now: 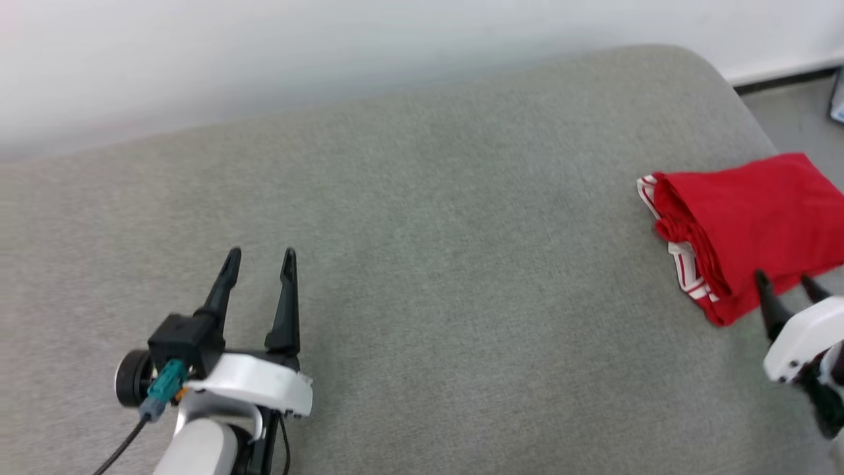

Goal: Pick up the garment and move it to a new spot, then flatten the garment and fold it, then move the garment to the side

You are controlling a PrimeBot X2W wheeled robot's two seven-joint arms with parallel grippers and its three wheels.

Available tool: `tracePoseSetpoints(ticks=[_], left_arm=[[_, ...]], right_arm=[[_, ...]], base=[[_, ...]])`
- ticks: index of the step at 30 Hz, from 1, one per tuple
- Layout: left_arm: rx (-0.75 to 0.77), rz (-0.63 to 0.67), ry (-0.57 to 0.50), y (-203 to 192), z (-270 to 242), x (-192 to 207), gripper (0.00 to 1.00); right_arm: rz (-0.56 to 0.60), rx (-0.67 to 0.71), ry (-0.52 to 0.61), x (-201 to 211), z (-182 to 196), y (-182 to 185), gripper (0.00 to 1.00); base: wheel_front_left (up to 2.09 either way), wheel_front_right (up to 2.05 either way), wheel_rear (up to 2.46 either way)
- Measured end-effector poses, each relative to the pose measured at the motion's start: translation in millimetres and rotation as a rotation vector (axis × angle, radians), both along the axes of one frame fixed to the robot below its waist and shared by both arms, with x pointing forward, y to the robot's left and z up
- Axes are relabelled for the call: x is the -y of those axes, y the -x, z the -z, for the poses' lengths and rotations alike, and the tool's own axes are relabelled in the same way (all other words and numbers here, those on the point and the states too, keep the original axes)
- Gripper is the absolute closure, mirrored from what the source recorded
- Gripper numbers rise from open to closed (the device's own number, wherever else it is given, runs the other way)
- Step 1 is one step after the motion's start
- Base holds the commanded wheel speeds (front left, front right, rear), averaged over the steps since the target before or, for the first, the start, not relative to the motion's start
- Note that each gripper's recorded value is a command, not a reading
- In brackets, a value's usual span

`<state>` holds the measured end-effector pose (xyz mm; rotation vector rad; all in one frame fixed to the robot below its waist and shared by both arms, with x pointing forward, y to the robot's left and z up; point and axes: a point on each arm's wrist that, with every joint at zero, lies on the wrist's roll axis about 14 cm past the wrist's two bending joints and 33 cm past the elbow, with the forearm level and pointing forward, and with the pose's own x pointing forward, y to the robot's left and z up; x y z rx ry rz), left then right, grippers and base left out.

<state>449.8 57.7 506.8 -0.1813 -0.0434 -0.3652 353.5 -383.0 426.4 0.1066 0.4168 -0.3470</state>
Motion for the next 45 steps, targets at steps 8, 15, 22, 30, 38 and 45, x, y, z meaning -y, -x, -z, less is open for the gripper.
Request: tracePoseSetpoints(ticks=[8, 15, 22, 30, 38, 45], left_arm=[[-0.013, -0.123, -0.002, 25, -3, -44, 0.0], [-0.012, -0.234, -0.018, 45, -4, -82, 0.0], [-0.019, -0.315, -0.052, 71, 0, -113, 0.0], [-0.027, -0.331, -0.07, 83, 5, -124, 0.0], [-0.029, -0.323, -0.071, 82, 6, -122, 0.0], [-0.037, -0.319, -0.068, 81, 9, -119, 0.0]], right_arm=[[-0.231, 0.191, -0.019, -93, -21, -28, 0.0], [-0.356, 0.364, 0.001, -147, -62, -40, 0.0], [-0.41, 0.434, -0.003, -182, -85, -22, 0.0], [-0.415, 0.444, 0.005, -193, -96, -4, 0.0], [-0.409, 0.432, 0.019, -193, -100, 5, 0.0], [-0.408, 0.43, 0.016, -194, -101, 6, 0.0]], base=[[0.0, 0.0, 0.0], [0.0, 0.0, 0.0], [0.0, 0.0, 0.0], [0.0, 0.0, 0.0], [0.0, 0.0, 0.0], [0.0, 0.0, 0.0]])
